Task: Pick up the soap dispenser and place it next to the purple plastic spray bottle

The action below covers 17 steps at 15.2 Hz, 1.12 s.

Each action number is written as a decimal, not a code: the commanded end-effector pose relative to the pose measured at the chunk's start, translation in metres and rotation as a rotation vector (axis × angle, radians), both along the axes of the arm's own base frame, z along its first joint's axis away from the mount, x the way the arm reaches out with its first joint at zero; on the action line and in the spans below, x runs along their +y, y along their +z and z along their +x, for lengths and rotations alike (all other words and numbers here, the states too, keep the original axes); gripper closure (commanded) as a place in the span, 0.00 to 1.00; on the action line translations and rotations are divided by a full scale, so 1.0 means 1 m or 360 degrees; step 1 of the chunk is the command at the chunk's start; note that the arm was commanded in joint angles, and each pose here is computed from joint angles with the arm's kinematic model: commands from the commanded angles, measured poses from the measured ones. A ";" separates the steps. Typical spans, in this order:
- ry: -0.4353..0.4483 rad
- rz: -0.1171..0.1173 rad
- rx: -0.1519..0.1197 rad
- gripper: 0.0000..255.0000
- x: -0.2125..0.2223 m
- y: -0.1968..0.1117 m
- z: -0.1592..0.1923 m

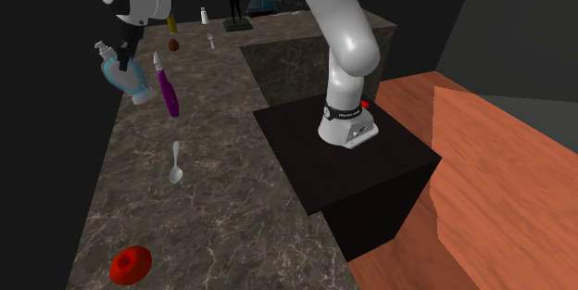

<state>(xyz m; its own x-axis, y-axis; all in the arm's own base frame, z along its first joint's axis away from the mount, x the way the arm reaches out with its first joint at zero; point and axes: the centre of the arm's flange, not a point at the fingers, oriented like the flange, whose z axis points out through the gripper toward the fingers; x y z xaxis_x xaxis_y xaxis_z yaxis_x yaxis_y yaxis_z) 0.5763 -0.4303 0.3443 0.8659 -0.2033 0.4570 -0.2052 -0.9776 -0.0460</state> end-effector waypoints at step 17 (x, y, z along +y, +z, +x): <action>0.0000 -0.0001 -0.0001 0.00 0.001 -0.051 0.000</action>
<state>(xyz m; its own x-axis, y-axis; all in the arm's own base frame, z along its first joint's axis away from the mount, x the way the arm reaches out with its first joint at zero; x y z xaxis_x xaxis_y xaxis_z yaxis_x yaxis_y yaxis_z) 0.5758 -0.4294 0.2935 0.8658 -0.2032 0.4574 -0.2053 -0.9776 -0.0457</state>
